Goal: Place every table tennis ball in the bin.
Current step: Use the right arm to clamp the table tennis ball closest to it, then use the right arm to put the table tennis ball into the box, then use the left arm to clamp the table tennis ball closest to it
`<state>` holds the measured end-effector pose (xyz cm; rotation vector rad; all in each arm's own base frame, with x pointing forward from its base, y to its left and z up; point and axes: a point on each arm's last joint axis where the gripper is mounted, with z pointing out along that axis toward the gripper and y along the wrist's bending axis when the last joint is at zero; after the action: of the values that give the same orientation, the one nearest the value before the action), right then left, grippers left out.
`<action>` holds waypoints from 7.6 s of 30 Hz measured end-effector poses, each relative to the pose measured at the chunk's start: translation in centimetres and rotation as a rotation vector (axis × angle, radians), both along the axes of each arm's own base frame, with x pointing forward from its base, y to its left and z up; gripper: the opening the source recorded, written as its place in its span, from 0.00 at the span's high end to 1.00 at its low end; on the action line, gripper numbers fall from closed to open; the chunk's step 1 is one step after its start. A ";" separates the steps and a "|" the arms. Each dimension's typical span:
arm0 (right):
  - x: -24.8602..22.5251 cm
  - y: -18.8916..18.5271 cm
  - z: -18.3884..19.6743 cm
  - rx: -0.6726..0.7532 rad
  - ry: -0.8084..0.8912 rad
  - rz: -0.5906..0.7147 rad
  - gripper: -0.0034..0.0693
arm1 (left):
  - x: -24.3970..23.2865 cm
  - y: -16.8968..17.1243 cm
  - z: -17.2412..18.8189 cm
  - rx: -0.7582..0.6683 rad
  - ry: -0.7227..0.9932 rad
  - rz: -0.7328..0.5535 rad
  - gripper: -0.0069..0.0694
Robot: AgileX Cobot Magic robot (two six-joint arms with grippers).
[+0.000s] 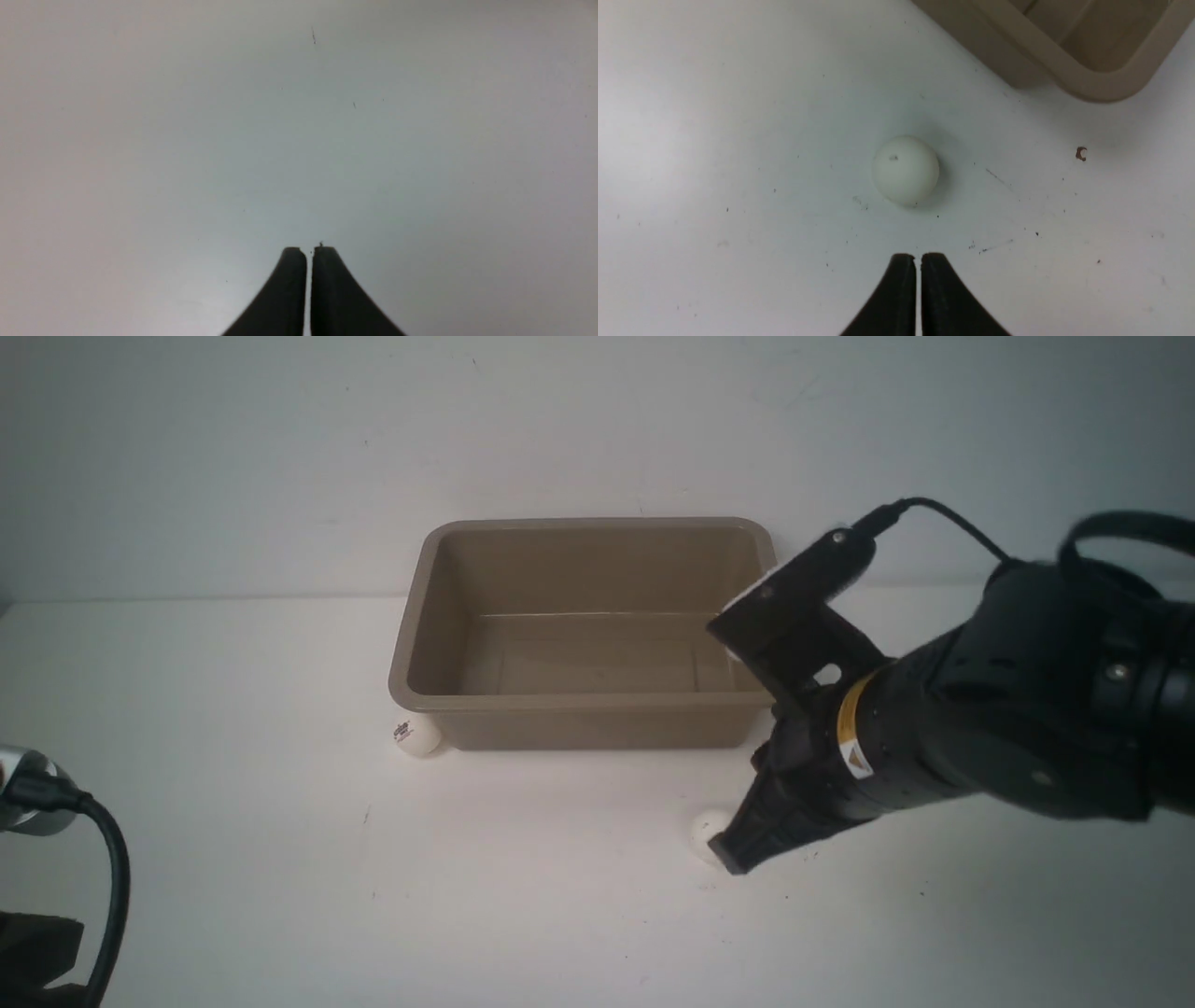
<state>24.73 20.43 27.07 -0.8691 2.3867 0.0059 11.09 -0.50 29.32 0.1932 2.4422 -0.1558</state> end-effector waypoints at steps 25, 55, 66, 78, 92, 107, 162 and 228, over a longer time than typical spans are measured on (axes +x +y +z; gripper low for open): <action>6.5 -0.9 -7.3 0.213 0.328 -0.225 0.25 | 0.2 -1.5 0.8 -0.129 -0.070 -0.104 0.80; 8.9 2.8 -8.2 0.169 0.361 -0.155 0.25 | 0.2 -1.6 0.9 -0.144 -0.077 -0.110 0.79; 9.1 1.9 -8.4 0.039 0.355 -0.178 0.25 | 0.2 -1.6 0.9 -0.145 -0.076 -0.110 0.79; 9.3 2.2 -10.1 0.036 0.396 -0.194 0.25 | 0.2 -1.6 0.9 -0.147 -0.077 -0.111 0.79; 9.8 2.5 -12.3 0.023 0.410 -0.187 0.46 | 0.2 -1.6 0.9 -0.147 -0.077 -0.111 0.77; 9.1 9.5 0.4 0.180 0.056 0.124 0.46 | 0.2 -1.6 0.9 -0.143 -0.077 -0.111 0.77; -9.7 -12.6 24.3 0.225 -0.376 -0.002 0.97 | 20.2 0.5 -4.3 0.022 -0.177 -0.616 0.40; -22.3 -19.4 18.5 0.481 -0.372 -0.104 0.98 | 30.8 -2.9 -18.8 -0.034 -0.119 -0.590 0.46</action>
<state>2.38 1.03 45.54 -0.4688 1.9553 0.3344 41.87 -3.39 10.56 0.8785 2.1964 -0.4284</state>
